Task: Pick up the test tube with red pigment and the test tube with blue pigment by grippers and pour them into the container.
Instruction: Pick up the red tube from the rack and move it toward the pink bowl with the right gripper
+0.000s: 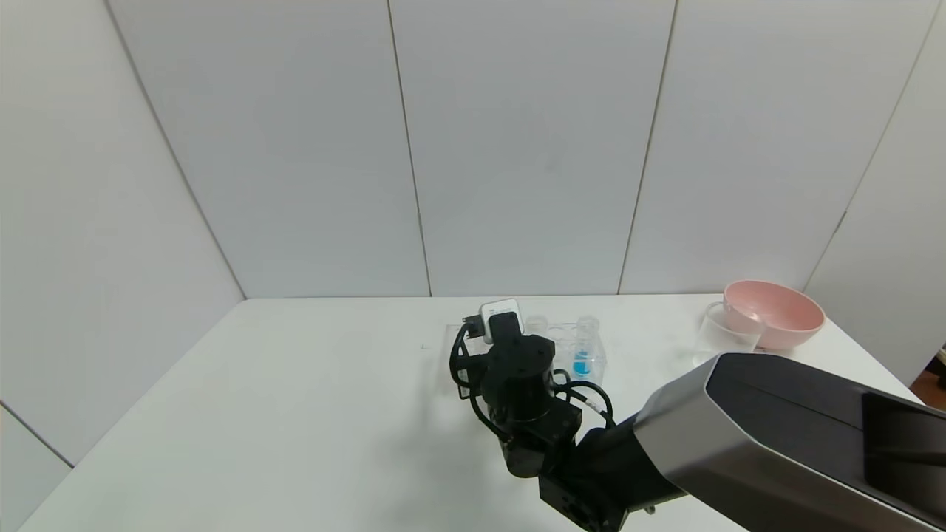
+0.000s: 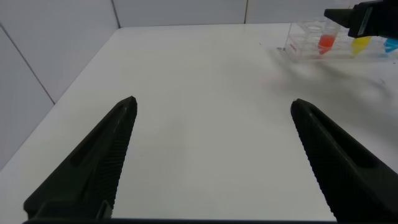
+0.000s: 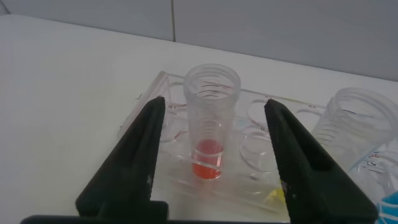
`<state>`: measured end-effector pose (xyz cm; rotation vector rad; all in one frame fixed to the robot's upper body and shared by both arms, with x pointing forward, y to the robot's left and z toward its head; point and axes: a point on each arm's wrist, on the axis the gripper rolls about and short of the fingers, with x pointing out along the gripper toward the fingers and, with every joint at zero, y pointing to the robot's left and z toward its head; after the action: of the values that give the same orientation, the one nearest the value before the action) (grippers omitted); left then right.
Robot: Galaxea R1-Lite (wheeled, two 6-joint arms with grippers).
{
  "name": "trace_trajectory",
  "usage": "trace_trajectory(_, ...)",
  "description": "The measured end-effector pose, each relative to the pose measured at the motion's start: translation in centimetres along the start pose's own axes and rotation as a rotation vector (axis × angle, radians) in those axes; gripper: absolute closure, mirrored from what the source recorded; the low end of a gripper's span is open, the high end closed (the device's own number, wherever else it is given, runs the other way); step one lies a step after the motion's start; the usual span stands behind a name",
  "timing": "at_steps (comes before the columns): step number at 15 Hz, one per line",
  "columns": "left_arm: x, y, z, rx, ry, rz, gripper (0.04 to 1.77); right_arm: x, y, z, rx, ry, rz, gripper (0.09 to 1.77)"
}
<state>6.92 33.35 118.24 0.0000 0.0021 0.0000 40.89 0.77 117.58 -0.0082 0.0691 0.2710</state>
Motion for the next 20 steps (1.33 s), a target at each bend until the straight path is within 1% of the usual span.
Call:
trace_trajectory(3,0.0,0.0,0.0,0.0,0.0,0.0,0.05,-0.2,0.3,0.0,0.001,-0.002,0.005,1.05)
trace_trajectory(5,0.0,0.0,0.0,0.0,0.0,0.0,0.05,-0.2,0.3,0.1,0.003,-0.005,0.003,1.41)
trace_trajectory(10,0.0,0.0,0.0,0.0,0.0,0.0,0.05,-0.3,0.3,0.4,0.004,-0.009,0.003,1.41)
trace_trajectory(12,0.0,0.0,0.0,0.0,0.0,0.0,0.05,-0.6,0.4,1.1,0.005,-0.02,0.009,1.41)
trace_trajectory(14,0.0,0.0,0.0,0.0,0.0,0.0,0.05,-1.1,0.3,2.7,0.001,-0.043,0.017,1.41)
trace_trajectory(16,0.0,0.0,0.0,0.0,0.0,0.0,0.05,-1.7,0.3,4.7,0.002,-0.076,0.026,1.41)
trace_trajectory(18,0.0,0.0,0.0,0.0,0.0,0.0,0.05,-2.6,0.3,6.7,0.005,-0.088,0.036,1.41)
trace_trajectory(20,0.0,0.0,0.0,0.0,0.0,0.0,0.05,-3.4,0.3,8.2,0.018,-0.111,0.045,1.41)
